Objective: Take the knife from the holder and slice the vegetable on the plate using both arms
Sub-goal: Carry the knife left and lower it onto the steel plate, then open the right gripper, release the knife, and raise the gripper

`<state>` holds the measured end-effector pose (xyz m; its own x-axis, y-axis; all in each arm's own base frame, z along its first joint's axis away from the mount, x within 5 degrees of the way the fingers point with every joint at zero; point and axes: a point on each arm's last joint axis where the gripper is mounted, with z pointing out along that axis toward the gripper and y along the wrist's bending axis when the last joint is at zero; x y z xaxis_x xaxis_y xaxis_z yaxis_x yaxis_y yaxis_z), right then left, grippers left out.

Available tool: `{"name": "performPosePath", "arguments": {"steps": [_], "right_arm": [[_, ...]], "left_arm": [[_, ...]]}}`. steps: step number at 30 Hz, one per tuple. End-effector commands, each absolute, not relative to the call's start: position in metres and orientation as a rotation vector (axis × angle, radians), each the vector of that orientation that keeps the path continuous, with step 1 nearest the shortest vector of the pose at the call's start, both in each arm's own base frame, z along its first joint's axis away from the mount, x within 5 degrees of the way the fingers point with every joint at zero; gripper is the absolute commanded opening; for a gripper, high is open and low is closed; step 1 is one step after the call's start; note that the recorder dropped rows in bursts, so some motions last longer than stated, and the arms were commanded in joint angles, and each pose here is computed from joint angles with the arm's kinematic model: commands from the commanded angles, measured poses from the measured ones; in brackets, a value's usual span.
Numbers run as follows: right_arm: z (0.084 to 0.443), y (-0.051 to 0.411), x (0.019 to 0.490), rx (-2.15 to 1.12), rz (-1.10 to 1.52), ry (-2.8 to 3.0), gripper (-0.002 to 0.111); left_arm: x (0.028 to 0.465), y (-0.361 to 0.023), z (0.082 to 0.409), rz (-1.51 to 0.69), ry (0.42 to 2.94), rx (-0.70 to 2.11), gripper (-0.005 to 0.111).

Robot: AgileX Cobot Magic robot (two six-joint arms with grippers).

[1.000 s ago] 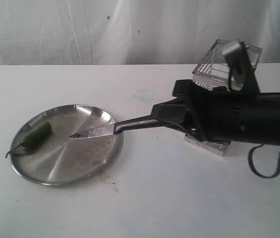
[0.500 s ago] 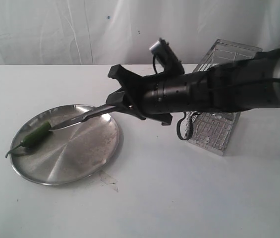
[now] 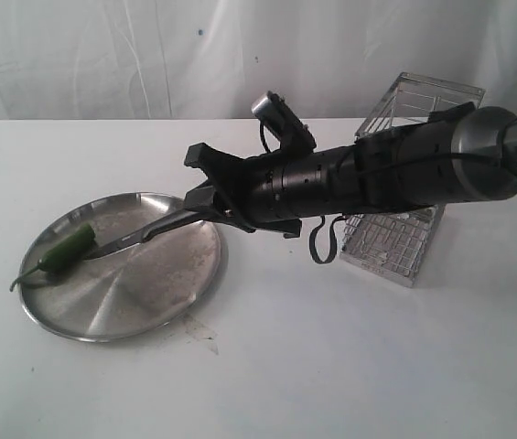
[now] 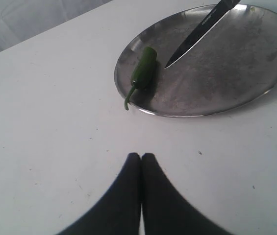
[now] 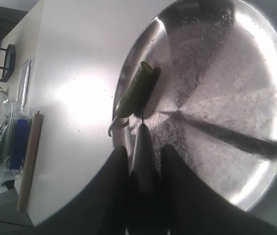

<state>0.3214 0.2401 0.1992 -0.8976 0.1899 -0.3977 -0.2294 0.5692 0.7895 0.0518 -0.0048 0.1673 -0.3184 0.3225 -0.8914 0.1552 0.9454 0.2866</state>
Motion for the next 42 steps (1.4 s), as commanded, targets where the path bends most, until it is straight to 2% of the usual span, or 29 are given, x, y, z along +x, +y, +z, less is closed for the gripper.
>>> {"name": "performPosePath", "arguments": {"steps": [1,7,10,12,15,24,30,37,42], "right_arm": [[0.2,0.239,0.323,-0.084,1.224,2.355,0.0],[0.198,0.238,0.323,-0.125,1.179,2.354,0.003],[0.198,0.238,0.323,-0.145,1.162,2.358,0.018],[0.194,0.235,0.324,-0.193,1.086,2.369,0.024],[0.186,0.228,0.325,-0.205,0.959,2.398,0.025],[0.15,0.235,0.32,-0.253,1.031,2.517,0.026],[0.146,0.235,0.32,-0.198,1.047,2.543,0.044],[0.151,0.233,0.321,-0.297,1.005,2.5,0.045],[0.186,0.223,0.316,-0.431,1.066,2.513,0.042]], "left_arm": [[0.052,-0.006,0.167,0.158,1.9,0.345,0.0],[0.052,-0.006,0.167,0.158,1.9,0.345,0.0],[0.052,-0.006,0.167,0.158,1.9,0.345,0.0],[0.052,-0.006,0.167,0.158,1.9,0.345,0.0],[0.052,-0.006,0.167,0.158,1.9,0.345,0.0],[0.052,-0.006,0.167,0.158,1.9,0.345,0.0],[0.052,-0.006,0.167,0.158,1.9,0.345,0.0],[0.052,-0.006,0.167,0.158,1.9,0.345,0.0],[0.052,-0.006,0.167,0.158,1.9,0.345,0.0]]}}
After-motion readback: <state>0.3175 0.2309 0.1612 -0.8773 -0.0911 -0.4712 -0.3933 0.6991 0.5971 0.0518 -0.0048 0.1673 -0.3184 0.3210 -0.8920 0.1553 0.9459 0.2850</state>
